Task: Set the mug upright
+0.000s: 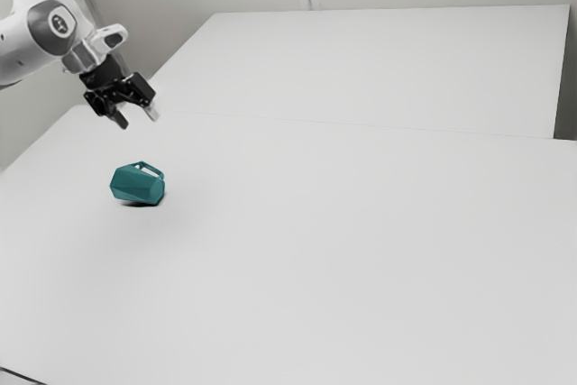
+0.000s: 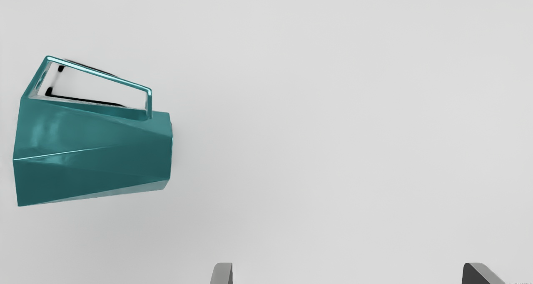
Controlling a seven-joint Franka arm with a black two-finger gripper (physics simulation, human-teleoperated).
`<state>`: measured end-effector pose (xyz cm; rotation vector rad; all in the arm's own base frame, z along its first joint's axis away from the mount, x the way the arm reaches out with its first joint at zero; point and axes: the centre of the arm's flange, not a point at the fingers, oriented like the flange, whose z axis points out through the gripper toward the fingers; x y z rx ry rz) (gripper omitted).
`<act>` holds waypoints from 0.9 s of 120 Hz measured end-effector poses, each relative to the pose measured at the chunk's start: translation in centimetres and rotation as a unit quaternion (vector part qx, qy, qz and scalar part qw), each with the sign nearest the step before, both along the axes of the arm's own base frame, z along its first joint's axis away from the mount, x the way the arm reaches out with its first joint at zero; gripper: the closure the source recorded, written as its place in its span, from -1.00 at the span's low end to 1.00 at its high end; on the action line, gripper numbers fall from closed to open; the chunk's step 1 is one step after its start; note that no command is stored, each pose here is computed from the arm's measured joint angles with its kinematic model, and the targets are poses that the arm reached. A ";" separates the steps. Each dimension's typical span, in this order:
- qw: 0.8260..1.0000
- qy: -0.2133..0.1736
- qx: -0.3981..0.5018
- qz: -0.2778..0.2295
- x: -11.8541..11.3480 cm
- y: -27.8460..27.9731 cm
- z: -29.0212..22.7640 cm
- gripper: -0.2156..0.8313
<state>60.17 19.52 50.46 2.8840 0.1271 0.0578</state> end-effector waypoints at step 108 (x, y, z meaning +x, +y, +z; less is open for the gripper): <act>0.983 -0.035 -0.112 -0.143 -0.8 20.8 -14.9 -0.59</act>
